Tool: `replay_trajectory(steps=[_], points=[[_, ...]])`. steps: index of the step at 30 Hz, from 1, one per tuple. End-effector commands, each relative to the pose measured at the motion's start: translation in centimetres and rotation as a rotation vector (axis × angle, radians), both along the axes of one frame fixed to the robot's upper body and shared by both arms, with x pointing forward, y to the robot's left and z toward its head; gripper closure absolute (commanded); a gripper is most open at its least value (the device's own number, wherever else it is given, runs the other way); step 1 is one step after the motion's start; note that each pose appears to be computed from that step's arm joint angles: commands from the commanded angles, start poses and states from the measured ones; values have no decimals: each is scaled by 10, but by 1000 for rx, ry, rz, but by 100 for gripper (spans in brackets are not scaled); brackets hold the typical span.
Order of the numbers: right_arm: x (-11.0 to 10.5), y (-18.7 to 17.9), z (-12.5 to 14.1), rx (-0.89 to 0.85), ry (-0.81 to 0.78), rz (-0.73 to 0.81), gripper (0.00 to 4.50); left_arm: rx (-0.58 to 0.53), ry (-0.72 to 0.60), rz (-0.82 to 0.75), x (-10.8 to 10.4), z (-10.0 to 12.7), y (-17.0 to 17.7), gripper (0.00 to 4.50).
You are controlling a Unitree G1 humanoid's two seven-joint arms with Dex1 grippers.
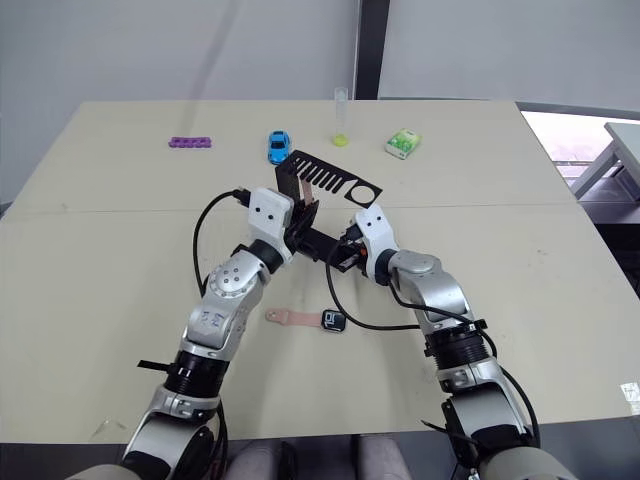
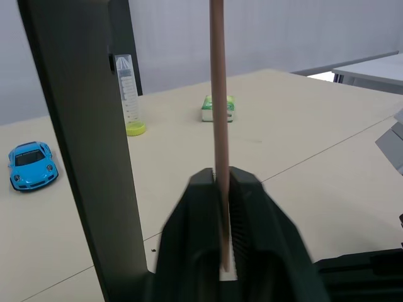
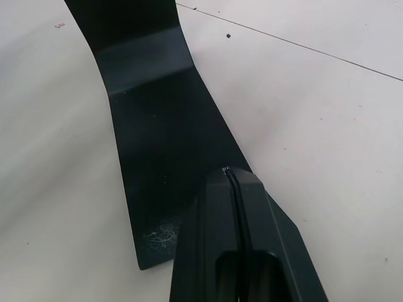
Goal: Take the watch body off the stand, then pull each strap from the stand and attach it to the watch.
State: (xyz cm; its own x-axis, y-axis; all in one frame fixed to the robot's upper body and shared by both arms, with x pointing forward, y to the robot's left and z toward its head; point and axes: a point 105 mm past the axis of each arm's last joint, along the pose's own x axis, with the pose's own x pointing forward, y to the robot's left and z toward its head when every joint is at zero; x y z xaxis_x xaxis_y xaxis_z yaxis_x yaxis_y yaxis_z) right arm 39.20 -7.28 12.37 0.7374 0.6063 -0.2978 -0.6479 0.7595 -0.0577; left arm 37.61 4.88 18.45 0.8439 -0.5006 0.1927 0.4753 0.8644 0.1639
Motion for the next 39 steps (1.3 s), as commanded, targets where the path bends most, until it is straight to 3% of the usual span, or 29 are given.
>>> replay_trajectory(steps=[1, 24, 39], points=[[1, -4, -2, -15, 8, -4, 450, -20, -65, -17, -4, 18, -2, 445], [-4, -4, -9, -20, 37, 13, 450, -52, -102, -36, -13, 30, -1, 445], [-5, -3, -11, -22, 43, 23, 450, -67, -99, -60, -31, 34, 22, 445]])
